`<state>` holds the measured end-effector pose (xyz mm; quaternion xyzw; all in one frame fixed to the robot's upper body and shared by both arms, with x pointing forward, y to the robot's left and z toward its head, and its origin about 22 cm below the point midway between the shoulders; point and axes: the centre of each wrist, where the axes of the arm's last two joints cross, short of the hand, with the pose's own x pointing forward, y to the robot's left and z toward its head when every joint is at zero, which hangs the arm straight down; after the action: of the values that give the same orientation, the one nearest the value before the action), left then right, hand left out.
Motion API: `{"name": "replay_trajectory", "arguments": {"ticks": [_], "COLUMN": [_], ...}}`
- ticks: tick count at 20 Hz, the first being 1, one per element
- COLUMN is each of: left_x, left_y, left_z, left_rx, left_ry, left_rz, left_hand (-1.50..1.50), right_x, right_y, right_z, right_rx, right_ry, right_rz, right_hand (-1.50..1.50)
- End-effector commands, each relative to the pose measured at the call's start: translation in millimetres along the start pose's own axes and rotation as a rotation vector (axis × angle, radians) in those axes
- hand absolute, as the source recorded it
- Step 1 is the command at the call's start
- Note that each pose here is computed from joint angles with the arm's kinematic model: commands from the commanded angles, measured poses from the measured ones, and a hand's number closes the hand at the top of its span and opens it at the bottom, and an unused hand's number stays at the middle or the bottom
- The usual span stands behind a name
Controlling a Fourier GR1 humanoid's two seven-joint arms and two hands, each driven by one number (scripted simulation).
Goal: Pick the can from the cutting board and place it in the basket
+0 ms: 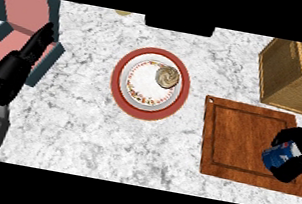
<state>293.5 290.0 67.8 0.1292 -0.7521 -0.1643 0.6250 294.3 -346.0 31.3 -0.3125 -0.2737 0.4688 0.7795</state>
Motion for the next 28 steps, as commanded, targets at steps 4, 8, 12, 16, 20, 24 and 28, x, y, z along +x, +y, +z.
{"name": "replay_trajectory", "arguments": {"ticks": [4, 8, 12, 16, 20, 24, 28], "left_x": [4.5, 11.2, 11.6, 5.9, 8.4, 7.6, 7.6], "left_y": [1.6, 3.1, 3.5, -4.3, 2.5, -1.3, -4.7], "left_z": [-0.6, -3.8, -6.4, -4.2, -5.7, -3.6, -5.7], "left_rx": [-0.017, -0.025, -0.016, -0.022, -0.025, -0.036, -0.059], "left_ry": [-0.017, -0.032, -0.036, -0.037, -0.039, -0.027, -0.035], "left_rz": [0.007, 0.011, 0.021, 0.033, 0.030, 0.018, 0.025], "left_hand": [0.00, 0.00, 0.00, 0.00, 0.00, 0.00, 0.00], "right_x": [-83.9, -119.1, -152.8, -171.4, -175.7, -187.9, -205.2], "right_y": [-51.2, -101.1, -127.0, -153.0, -176.4, -204.9, -221.7], "right_z": [1.8, 29.2, 45.7, 57.7, 65.6, 86.5, 106.5], "right_rx": [-0.156, -0.274, -0.432, -0.653, -0.813, -0.873, -0.896], "right_ry": [-0.045, -0.070, -0.099, -0.211, -0.453, -0.660, -0.783], "right_rz": [0.084, 0.154, 0.150, 0.001, -0.261, -0.416, -0.446], "right_hand": [1.50, 1.50, 1.50, 1.50, 1.50, 1.50, 1.50]}}
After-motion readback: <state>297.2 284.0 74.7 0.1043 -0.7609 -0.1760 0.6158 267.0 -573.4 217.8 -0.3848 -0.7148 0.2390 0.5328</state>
